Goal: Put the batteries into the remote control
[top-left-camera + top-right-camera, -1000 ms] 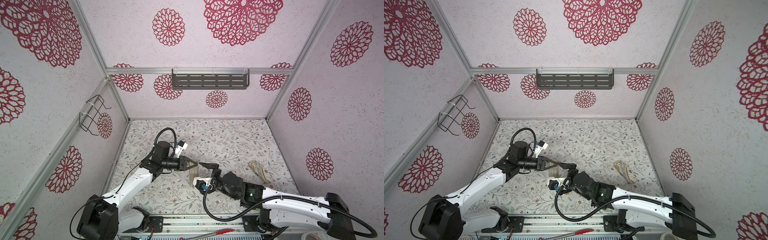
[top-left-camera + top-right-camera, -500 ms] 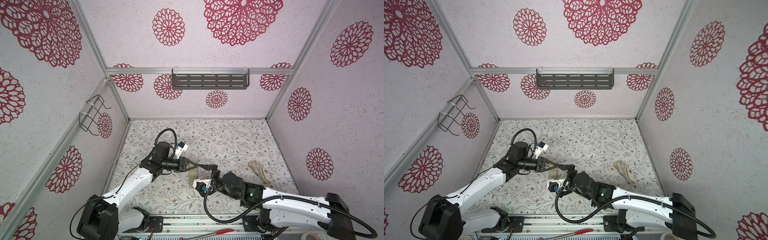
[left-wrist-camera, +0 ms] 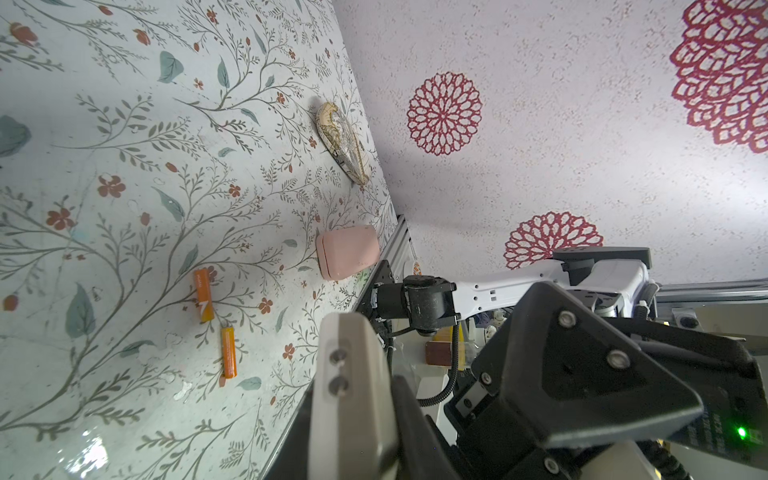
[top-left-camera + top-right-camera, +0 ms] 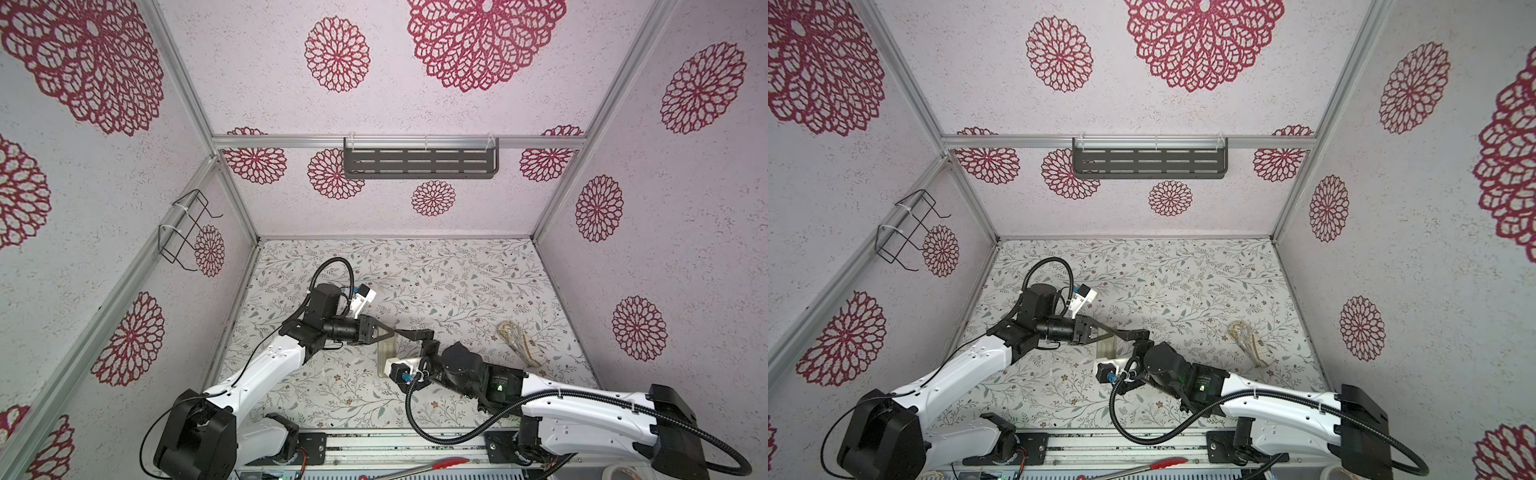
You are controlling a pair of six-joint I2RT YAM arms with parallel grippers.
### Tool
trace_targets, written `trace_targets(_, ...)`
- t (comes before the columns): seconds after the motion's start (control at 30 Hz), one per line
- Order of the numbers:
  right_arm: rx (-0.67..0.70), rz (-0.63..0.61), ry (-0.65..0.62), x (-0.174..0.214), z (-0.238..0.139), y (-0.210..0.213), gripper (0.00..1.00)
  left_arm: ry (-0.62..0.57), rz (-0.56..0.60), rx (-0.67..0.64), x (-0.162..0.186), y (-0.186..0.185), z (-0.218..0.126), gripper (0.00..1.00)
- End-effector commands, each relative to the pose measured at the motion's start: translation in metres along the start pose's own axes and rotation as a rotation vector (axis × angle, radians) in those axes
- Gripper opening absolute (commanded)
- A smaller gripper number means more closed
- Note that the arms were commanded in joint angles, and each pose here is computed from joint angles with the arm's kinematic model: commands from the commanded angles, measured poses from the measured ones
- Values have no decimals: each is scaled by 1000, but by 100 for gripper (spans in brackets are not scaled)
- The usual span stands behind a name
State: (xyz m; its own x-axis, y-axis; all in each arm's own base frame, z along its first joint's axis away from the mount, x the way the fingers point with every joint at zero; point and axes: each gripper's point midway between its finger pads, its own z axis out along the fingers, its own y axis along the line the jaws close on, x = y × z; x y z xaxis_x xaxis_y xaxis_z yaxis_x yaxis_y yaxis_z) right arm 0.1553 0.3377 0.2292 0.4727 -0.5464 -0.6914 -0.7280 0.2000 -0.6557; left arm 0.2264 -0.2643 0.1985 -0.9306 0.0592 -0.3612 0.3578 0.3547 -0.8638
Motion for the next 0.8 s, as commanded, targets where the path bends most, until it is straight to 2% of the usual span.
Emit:
trace_targets(0.0,-9,21,-12,-7,-1,-5,97,2,49,36,-3,-15,-3,0)
trace_targets(0.4,-62,41,-11,-7,5,3,97,5,51,37,-2,-15,-3,0)
trace_targets(0.53,-41,32,21,-1,9,1,97,4,52,38,-2,-16,-3,0)
trace_targets(0.77,83,6,49,4,7,-20,95,5,49,37,-1,-15,-3,0)
